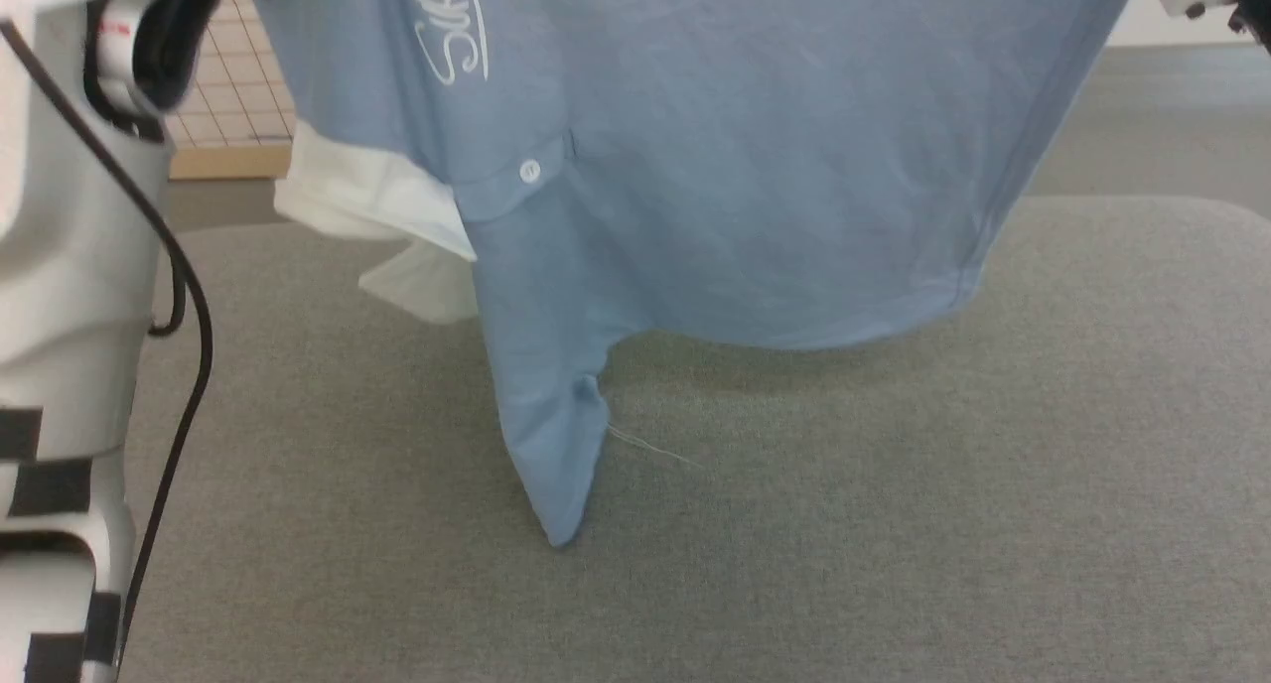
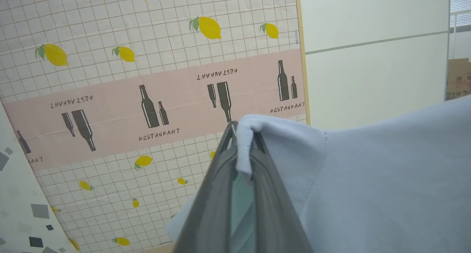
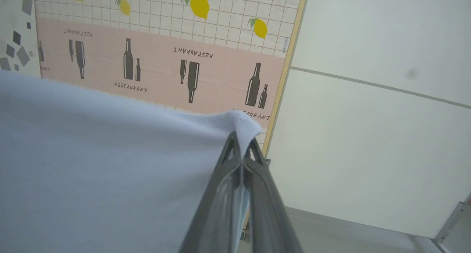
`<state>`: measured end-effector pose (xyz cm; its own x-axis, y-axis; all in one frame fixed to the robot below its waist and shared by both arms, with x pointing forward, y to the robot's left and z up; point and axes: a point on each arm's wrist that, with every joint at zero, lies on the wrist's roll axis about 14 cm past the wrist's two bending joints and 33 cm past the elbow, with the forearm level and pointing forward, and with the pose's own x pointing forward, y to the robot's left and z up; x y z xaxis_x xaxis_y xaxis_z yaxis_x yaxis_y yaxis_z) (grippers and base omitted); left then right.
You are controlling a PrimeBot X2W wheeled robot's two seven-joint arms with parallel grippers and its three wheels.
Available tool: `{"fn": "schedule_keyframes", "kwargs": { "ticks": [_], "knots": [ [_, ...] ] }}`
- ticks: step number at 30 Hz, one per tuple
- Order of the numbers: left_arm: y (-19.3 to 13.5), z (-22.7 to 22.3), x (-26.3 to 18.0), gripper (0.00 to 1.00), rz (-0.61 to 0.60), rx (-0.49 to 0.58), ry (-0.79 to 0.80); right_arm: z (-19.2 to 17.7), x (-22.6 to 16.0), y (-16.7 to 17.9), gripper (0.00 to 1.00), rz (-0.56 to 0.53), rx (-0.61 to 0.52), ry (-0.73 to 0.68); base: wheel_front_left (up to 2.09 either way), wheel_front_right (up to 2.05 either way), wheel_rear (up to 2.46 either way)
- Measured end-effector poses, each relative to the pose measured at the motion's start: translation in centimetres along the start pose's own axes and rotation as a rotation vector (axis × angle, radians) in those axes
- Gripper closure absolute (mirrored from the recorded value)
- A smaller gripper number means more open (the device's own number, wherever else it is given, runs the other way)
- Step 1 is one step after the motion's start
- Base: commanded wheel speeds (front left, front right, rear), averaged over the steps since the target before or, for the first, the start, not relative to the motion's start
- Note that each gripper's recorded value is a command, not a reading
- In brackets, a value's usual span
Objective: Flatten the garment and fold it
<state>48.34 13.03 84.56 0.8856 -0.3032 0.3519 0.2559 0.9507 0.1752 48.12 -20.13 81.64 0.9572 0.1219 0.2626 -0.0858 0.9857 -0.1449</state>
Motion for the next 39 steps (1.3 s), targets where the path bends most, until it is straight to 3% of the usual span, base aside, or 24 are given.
{"fn": "schedule_keyframes", "kwargs": {
  "ticks": [14,22,25,30,39],
  "knots": [
    [1.5,-2.8,8.3,1.00,0.055,-0.053,-0.090,-4.6,8.7,-1.9,1.00,-0.082,-0.053,0.071,0.00,0.00,0.00],
    [2.4,-3.7,12.3,1.00,0.095,-0.063,-0.283,-8.2,13.3,-1.0,1.00,-0.085,-0.144,0.044,0.00,0.00,0.00],
    [2.4,-7.4,13.3,1.00,0.092,-0.080,-0.293,-12.5,14.3,-0.4,1.00,-0.062,-0.233,0.093,0.00,0.00,0.00],
    [1.6,-11.6,13.9,1.00,0.050,-0.047,-0.267,-14.8,15.2,-0.7,1.00,-0.042,-0.346,0.094,0.00,0.00,0.00],
    [-0.4,-22.5,11.8,1.00,-0.036,-0.096,-0.035,-23.3,14.2,-0.2,1.00,0.032,-0.392,0.218,0.00,0.00,0.00]
  ]
}}
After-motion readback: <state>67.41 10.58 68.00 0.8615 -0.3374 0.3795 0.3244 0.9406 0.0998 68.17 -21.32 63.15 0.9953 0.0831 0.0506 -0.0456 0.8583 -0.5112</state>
